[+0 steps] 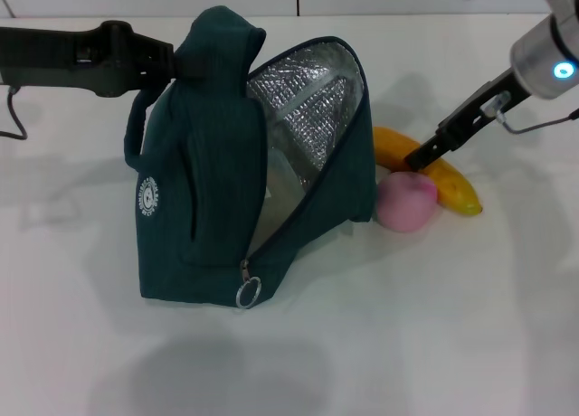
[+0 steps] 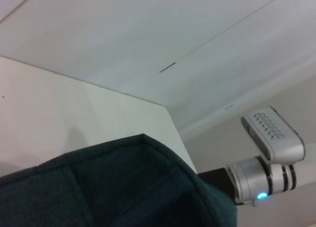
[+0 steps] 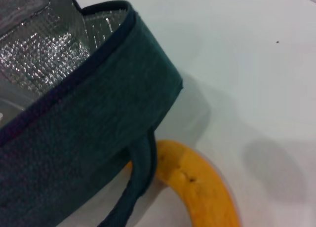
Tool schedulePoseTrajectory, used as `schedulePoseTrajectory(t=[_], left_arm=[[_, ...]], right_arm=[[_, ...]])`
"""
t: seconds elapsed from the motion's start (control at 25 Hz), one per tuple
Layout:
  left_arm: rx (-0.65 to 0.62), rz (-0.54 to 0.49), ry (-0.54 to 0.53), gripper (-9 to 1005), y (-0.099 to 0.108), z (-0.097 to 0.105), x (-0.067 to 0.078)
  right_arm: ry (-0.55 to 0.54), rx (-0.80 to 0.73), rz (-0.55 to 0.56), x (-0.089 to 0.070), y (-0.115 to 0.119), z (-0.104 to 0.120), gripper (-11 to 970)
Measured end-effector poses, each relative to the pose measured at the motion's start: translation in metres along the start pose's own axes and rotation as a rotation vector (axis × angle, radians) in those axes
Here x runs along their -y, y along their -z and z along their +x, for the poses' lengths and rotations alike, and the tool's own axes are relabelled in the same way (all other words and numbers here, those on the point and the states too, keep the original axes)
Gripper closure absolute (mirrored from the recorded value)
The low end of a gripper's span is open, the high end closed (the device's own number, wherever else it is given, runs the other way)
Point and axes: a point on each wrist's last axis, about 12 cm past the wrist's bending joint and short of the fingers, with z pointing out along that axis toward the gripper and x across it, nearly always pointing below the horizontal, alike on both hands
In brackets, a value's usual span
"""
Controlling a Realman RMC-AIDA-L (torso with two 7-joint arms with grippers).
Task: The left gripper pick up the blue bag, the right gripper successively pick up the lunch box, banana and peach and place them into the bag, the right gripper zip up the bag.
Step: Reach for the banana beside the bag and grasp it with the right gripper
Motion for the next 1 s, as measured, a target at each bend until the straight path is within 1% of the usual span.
schedulePoseTrajectory(t=[0.12, 0.44, 0.68, 1.0], left_arm=[[0.0, 0.0, -0.003, 964, 0.0, -0.001, 0.0], [-0.001, 0.002, -0.006, 964, -0.001, -0.002, 0.001], [0.0, 0.003, -0.009, 964, -0.002, -0.002, 0.002], [0.004, 0.003, -0.01, 964, -0.001, -0.003, 0.002]], right_arm=[[0.016, 0.003, 0.006, -0.003, -0.006, 0.0, 120], [0.03, 0.004, 0.035, -0.001, -0.014, 0.003, 123], [0.033, 0.012, 0.044, 0.0, -0.016, 0.003, 125], [0.015, 0.04, 0.043, 0.004, -0.009, -0.001, 128]])
